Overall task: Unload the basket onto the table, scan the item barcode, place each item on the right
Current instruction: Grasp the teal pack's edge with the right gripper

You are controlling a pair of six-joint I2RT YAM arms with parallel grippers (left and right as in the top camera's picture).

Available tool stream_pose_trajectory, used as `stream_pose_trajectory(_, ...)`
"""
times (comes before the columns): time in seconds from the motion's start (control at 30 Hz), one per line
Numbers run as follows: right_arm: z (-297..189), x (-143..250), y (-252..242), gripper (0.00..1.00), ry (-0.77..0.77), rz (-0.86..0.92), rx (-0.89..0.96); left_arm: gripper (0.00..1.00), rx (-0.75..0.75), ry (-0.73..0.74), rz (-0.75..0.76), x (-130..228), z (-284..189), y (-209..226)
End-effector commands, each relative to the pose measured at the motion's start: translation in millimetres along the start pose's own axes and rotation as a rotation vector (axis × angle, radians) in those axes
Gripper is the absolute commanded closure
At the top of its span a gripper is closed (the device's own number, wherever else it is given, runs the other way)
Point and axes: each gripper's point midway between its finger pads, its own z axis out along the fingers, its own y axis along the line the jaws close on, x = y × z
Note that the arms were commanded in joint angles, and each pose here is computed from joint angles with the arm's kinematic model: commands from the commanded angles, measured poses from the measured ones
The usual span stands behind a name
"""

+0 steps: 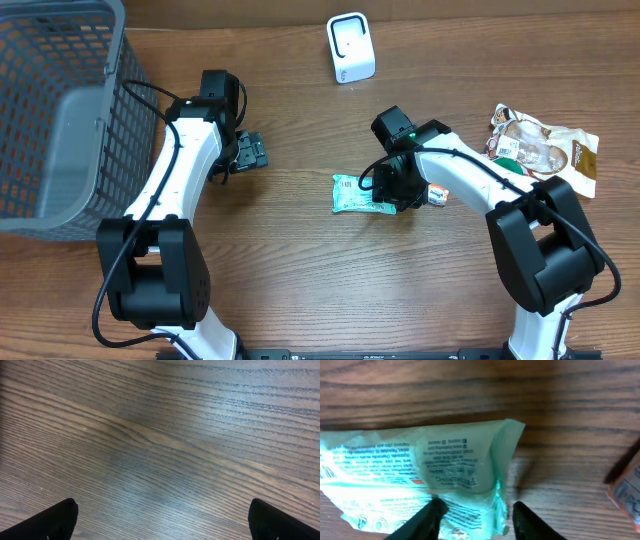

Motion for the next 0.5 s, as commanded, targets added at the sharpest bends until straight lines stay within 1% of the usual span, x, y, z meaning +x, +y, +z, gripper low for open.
stream_pose_trajectory(0.0,-14.6,-5.7,3.3,0.5,-0.024,-0.002,-0.027,0.0,-0.008,-0.017,0.011,-1.7,-5.1,2.1)
stream_pose_trajectory(0.07,-22.0,-9.4,4.1,0.48,-0.045,-0.018,-0.037,0.0,-0.007,-0.018,0.01,-1.7,-5.1,2.1)
stream_pose_trajectory(0.2,-28.1,-13.7,1.3,0.38,-0.059,-0.005,-0.046,0.0,-0.008,-0.017,0.011,-1.7,-5.1,2.1)
stream_pose_trajectory(0.33,-28.5,-15.2,-0.3,0.34,-0.06,0.0,-0.048,0.0,-0.008,-0.018,0.01,-1.8,-5.1,2.2)
stream_pose_trajectory(0.47,-29.9,-12.3,15.7,0.32,-0.037,-0.065,-0.134,0.0,-0.008,-0.017,0.011,-1.7,-5.1,2.1)
